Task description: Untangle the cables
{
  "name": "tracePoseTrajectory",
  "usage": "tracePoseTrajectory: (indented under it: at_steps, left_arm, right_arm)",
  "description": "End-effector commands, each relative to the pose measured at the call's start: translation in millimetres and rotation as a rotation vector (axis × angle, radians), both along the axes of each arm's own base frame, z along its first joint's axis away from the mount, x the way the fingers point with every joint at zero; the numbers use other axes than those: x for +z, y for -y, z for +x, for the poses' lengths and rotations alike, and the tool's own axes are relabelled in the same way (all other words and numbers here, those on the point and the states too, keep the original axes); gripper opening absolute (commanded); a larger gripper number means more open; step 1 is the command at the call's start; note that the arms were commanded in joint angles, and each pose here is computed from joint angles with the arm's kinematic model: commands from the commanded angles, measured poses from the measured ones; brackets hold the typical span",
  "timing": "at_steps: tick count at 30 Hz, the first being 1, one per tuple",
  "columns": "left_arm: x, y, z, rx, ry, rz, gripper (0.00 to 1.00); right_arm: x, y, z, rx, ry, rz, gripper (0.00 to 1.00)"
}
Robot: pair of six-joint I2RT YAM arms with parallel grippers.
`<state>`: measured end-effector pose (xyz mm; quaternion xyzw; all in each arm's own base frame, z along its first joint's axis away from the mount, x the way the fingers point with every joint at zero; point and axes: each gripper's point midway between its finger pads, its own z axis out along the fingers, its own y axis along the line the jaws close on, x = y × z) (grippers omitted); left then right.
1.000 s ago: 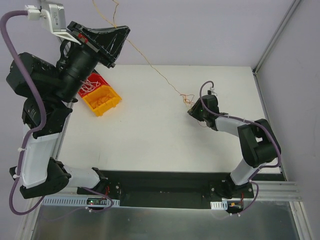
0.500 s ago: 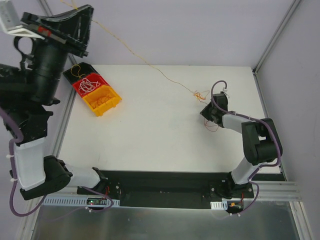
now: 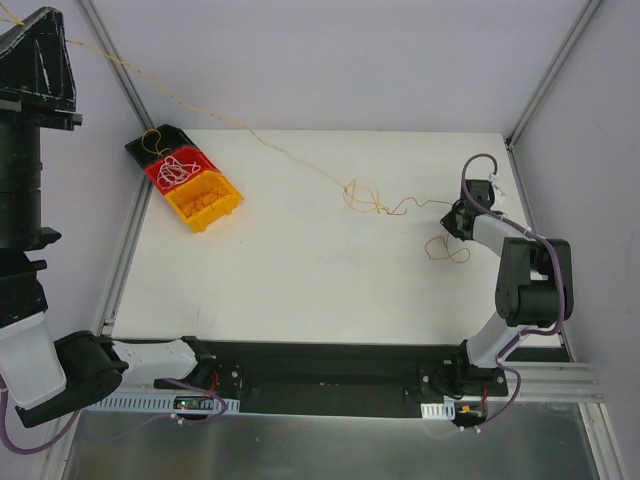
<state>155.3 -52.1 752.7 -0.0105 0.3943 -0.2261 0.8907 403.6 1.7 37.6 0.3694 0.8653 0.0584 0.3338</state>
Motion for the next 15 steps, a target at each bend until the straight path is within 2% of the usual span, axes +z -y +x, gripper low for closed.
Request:
tracePoseTrajectory:
  at_steps: [1,4,7,9,15]
  left_arm:
    - [-8.7,-4.0,16.6,0.104,-0.038,0.024,0.00]
    - [-4.1,-19.8,8.8,0.147,-0.025,0.010,0.00]
    - [2.1,-40.2,-5.6,0.179,0.001,-0.017,0.00]
    - [1.2,-49.7,-11.2,0.195,0.003,-0.031,0.00]
    - [-26.4,-18.5,21.6,0.194,-0.085,0.037,0.00]
  right_arm:
    - [19.0,29.0,7.5,-0.005,-0.038,-0.135,0.00]
    - [17.9,52.7,1.7,-0.057,-0.100,-0.172,0.00]
    - [11.7,75.1,-0.5,-0.113,-0.128,-0.150,0.00]
    - [15.0,75.2,6.9,-0.083,-0.125,-0.136,0.00]
    - [26.4,73.8,15.9,-0.040,-0.137,-0.152,0.00]
